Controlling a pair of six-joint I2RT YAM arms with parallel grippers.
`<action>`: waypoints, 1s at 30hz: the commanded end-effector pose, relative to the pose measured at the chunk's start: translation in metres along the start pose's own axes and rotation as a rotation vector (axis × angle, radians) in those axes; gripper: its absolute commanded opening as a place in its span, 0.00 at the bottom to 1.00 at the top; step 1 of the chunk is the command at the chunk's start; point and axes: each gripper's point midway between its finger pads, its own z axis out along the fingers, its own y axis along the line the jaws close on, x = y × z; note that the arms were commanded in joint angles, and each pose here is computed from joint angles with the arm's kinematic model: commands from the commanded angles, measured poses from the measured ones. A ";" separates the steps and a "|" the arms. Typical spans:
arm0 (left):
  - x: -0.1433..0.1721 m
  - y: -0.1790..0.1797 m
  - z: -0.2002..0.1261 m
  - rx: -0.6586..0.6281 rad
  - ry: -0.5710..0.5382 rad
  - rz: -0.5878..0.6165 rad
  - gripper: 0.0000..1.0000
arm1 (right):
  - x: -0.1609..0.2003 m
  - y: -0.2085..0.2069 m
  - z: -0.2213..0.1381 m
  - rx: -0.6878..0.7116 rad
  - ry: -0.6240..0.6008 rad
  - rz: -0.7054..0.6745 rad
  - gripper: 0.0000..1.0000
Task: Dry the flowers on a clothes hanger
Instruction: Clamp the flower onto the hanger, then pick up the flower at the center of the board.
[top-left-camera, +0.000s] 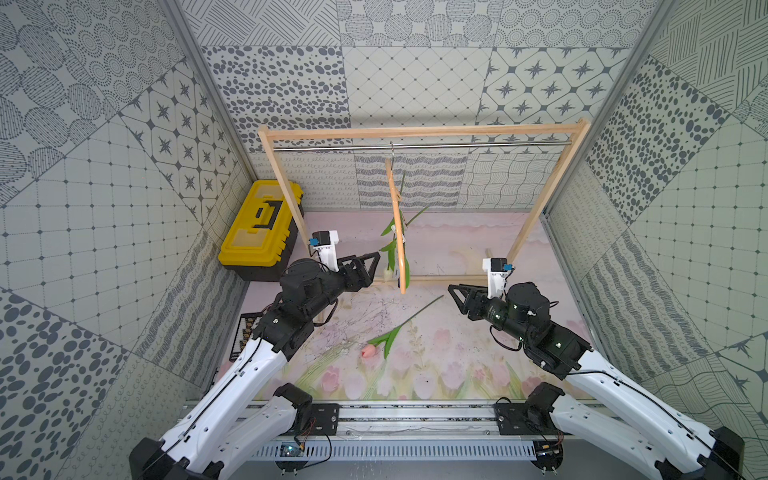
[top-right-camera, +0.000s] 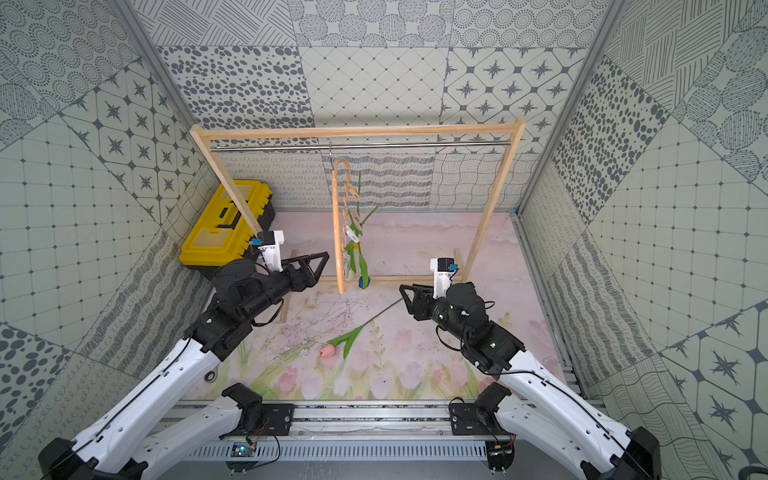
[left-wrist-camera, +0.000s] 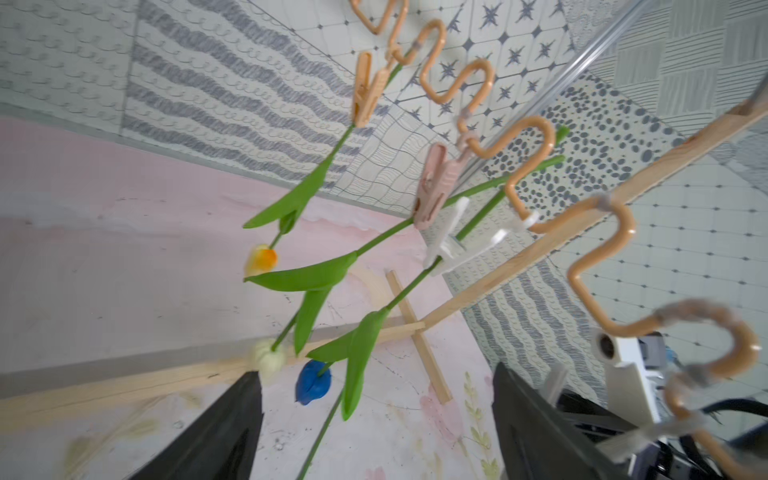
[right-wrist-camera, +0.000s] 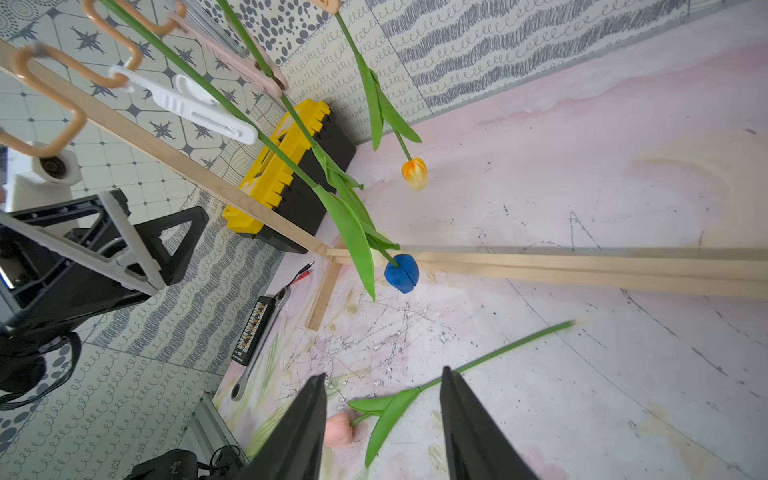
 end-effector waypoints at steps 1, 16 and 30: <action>0.037 0.105 -0.050 -0.561 0.149 0.137 0.83 | 0.005 -0.020 -0.009 0.097 0.010 0.024 0.50; 0.201 0.074 -0.017 -0.265 0.594 0.056 0.35 | 0.016 -0.048 -0.007 0.267 0.084 0.119 0.45; 0.270 0.045 0.033 -0.102 0.762 0.151 0.54 | 0.031 -0.058 -0.006 0.281 0.130 0.144 0.41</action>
